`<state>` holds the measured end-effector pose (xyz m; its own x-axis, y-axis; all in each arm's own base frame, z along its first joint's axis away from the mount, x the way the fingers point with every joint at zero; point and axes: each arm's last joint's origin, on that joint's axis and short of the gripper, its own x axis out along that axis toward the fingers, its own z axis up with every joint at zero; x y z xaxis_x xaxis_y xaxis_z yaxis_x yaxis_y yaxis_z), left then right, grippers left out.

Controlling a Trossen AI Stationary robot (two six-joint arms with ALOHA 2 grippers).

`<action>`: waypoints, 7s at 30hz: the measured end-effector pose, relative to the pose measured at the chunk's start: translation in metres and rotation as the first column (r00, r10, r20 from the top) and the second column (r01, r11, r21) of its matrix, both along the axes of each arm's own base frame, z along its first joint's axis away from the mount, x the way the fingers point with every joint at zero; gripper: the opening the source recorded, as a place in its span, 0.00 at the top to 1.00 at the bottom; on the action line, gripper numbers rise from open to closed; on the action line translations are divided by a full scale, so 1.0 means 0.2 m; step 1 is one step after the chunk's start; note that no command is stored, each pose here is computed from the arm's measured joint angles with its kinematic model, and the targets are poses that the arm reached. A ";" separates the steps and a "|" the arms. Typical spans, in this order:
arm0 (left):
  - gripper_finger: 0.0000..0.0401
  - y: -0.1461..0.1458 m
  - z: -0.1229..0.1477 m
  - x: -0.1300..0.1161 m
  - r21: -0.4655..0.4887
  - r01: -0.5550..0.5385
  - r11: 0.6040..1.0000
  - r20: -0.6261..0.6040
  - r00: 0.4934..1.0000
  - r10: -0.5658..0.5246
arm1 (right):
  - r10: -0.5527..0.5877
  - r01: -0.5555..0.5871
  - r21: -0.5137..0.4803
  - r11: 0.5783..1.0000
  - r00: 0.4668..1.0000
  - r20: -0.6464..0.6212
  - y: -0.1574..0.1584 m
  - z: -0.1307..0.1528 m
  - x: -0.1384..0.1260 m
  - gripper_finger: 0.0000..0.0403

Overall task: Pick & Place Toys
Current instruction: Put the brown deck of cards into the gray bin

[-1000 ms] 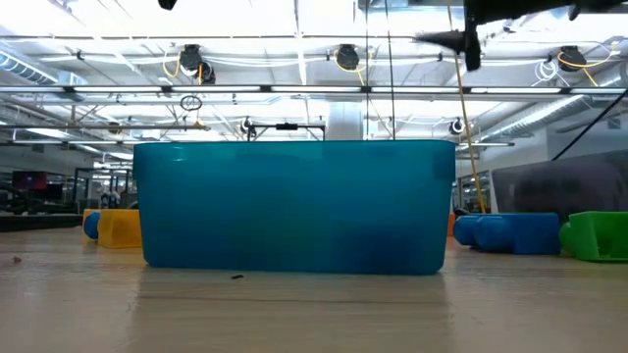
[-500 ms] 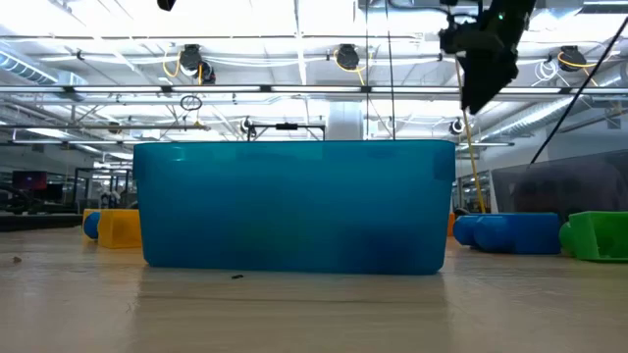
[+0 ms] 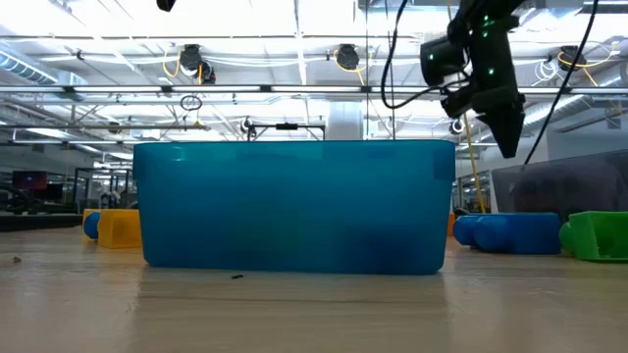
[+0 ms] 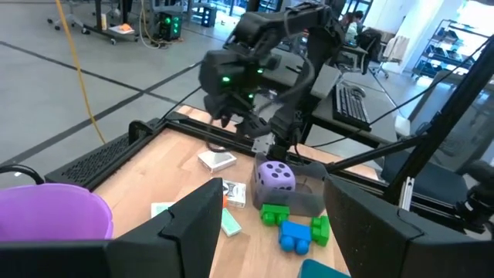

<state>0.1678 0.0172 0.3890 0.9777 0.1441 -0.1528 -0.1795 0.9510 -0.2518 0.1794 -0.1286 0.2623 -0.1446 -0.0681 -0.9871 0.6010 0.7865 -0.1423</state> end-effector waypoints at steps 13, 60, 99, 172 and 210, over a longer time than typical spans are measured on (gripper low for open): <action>0.42 0.00 -0.01 0.02 -0.026 -0.003 1.000 -0.006 1.000 0.003 | 0.044 -0.043 0.041 0.998 0.999 -0.016 -0.12 -0.07 -0.01 0.15; 0.42 0.06 -0.05 0.18 -0.117 0.058 0.991 0.007 0.998 -0.058 | 0.075 -0.070 0.095 0.993 0.996 -0.053 -0.19 -0.56 -0.10 0.06; 0.42 0.06 -0.04 0.18 -0.140 0.054 0.989 0.030 0.998 -0.050 | 0.064 -0.054 0.070 0.996 0.986 -0.152 -0.21 -0.55 -0.20 0.72; 0.59 0.18 -0.13 0.58 -0.172 0.287 0.942 0.274 0.933 -0.234 | 0.051 -0.226 -0.062 0.972 -0.054 0.997 0.45 0.53 0.76 0.84; 0.79 0.14 0.24 0.14 -0.051 0.328 0.943 -0.060 0.942 -0.330 | 0.073 -0.223 -0.113 0.968 -0.181 0.981 0.25 0.73 0.52 0.47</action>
<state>0.1953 0.0443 0.4380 0.9569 -0.1915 -0.2186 0.1240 0.9493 -0.2888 0.2837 -0.0783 0.4078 0.9870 0.1592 0.0224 -0.1473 0.8394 0.5232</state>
